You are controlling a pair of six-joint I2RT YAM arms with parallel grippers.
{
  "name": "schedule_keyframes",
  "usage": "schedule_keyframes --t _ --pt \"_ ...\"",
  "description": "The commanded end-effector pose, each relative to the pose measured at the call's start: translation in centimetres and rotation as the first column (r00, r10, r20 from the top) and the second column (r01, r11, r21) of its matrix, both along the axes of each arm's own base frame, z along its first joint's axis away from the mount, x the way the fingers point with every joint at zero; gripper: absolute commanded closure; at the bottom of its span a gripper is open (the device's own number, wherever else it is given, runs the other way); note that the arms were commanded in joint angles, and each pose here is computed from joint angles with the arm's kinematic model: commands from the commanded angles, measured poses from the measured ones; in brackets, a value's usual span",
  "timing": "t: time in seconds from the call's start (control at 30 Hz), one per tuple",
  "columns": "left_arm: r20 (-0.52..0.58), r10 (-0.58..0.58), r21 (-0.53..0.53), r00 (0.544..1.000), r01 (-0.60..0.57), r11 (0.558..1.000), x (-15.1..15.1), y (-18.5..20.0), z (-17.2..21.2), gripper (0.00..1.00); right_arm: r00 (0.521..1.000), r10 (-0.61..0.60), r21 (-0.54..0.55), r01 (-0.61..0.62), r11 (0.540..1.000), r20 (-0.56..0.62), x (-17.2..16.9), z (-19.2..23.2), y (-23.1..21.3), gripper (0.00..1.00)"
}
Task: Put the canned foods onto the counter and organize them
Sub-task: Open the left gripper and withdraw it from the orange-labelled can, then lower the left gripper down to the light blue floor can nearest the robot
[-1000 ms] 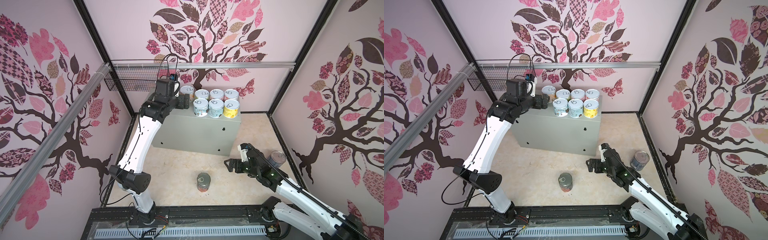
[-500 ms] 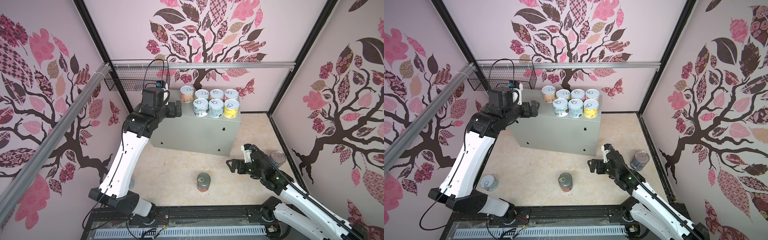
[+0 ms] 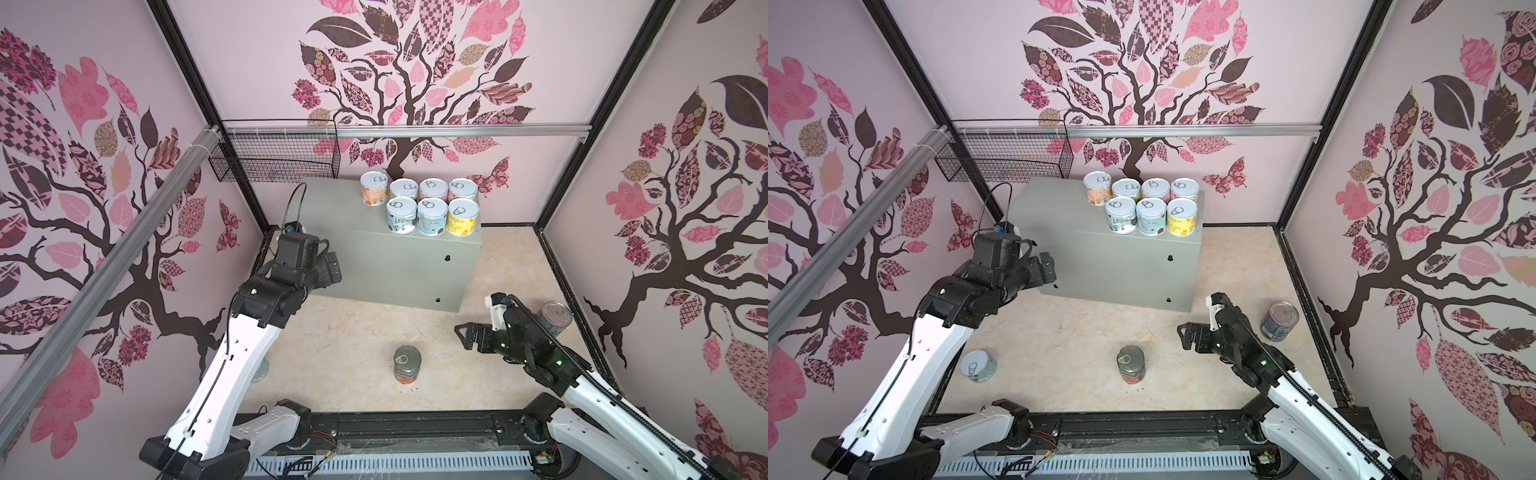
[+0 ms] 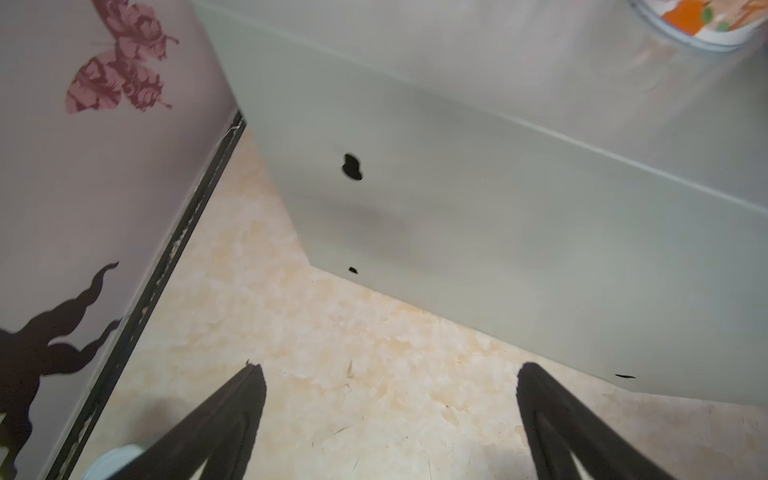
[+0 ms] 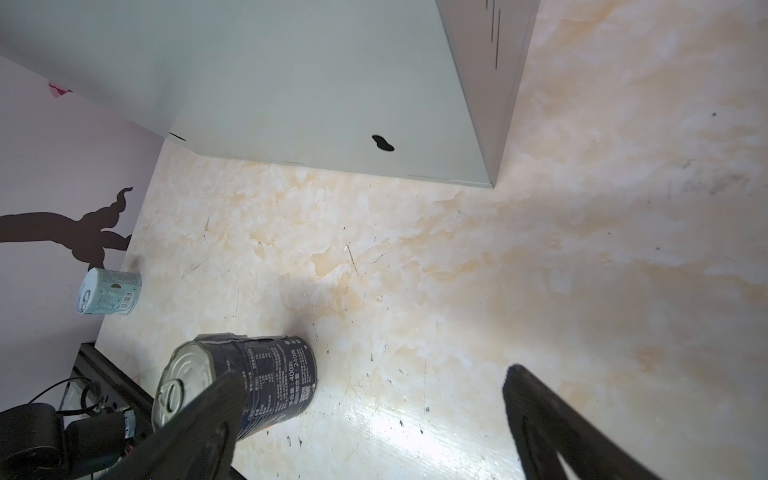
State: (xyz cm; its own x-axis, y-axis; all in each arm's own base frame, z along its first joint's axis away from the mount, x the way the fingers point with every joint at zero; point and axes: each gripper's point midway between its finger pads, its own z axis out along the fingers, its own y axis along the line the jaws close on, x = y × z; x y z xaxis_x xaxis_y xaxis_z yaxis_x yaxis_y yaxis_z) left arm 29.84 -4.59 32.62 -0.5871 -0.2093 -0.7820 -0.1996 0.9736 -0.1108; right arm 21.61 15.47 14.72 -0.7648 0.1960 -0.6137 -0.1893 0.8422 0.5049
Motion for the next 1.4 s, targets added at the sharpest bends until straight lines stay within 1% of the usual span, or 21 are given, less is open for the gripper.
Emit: schedule_keyframes --t 0.0,0.1,0.2,0.3,0.43,0.6,0.73,0.87,0.97,1.07,1.13,1.23,1.33,1.37 --pt "-0.048 0.138 0.005 0.989 -0.138 0.990 -1.2 2.2 -2.6 0.02 0.999 0.017 0.010 -0.017 1.000 -0.041 -0.6 -1.0 0.4 0.00" --pt "-0.095 0.215 0.022 0.972 -0.214 0.977 -2.1 3.4 -5.0 0.02 0.999 0.015 0.015 -0.014 1.000 -0.051 -0.6 -1.6 0.4 0.00" --pt "-0.141 0.307 0.027 0.941 -0.306 0.952 -3.2 4.9 -7.6 0.02 0.998 0.015 0.023 -0.014 1.000 -0.065 -0.7 -2.4 0.6 0.00" --pt "-0.149 0.363 0.004 0.920 -0.366 0.931 -4.0 5.7 -9.6 0.02 0.996 0.025 0.034 -0.022 0.999 -0.089 -0.8 -3.4 0.9 0.00" --pt "-0.152 0.429 -0.016 0.891 -0.436 0.900 -4.8 6.5 -11.5 0.02 0.993 0.032 0.038 -0.028 0.999 -0.115 -1.0 -4.5 1.1 0.00" --pt "-0.184 0.507 0.000 0.842 -0.516 0.857 -5.4 7.5 -13.2 0.02 0.992 0.028 0.028 -0.025 0.999 -0.125 -1.0 -5.3 1.1 0.00" --pt "-0.258 0.569 -0.014 0.781 -0.592 0.806 -6.1 8.7 -15.3 0.02 0.990 0.035 0.032 -0.031 0.999 -0.138 -1.0 -5.9 1.3 0.00" --pt "-0.327 0.632 -0.044 0.702 -0.680 0.732 -7.3 10.7 -17.5 0.02 0.988 0.039 0.039 -0.034 0.999 -0.150 -0.9 -6.5 1.5 0.00" --pt "-0.321 0.681 -0.049 0.658 -0.730 0.682 -8.3 12.0 -18.1 0.02 0.987 0.043 0.039 -0.037 0.999 -0.156 -0.9 -6.8 1.7 0.00" --pt "-0.289 0.740 -0.033 0.608 -0.779 0.627 -9.2 13.2 -18.0 0.02 0.985 0.049 0.044 -0.042 0.998 -0.166 -0.9 -7.1 1.9 0.00" --pt "-0.290 0.765 -0.024 0.575 -0.803 0.595 -9.6 13.8 -18.0 0.02 0.984 0.056 0.045 -0.049 0.998 -0.171 -0.8 -7.3 2.1 0.00" --pt "-0.330 0.796 0.000 0.508 -0.843 0.538 -10.2 14.8 -18.4 0.02 0.982 0.065 0.041 -0.059 0.997 -0.179 -0.8 -7.5 2.3 0.00" --pt "-0.381 0.811 0.029 0.443 -0.871 0.490 -10.8 15.6 -19.2 0.02 0.981 0.068 0.040 -0.062 0.997 -0.179 -0.6 -7.6 2.4 0.00" --pt "-0.395 0.813 0.031 0.428 -0.878 0.478 -10.8 15.7 -19.5 0.02 0.981 0.071 0.042 -0.064 0.997 -0.180 -0.6 -7.7 2.5 0.00"
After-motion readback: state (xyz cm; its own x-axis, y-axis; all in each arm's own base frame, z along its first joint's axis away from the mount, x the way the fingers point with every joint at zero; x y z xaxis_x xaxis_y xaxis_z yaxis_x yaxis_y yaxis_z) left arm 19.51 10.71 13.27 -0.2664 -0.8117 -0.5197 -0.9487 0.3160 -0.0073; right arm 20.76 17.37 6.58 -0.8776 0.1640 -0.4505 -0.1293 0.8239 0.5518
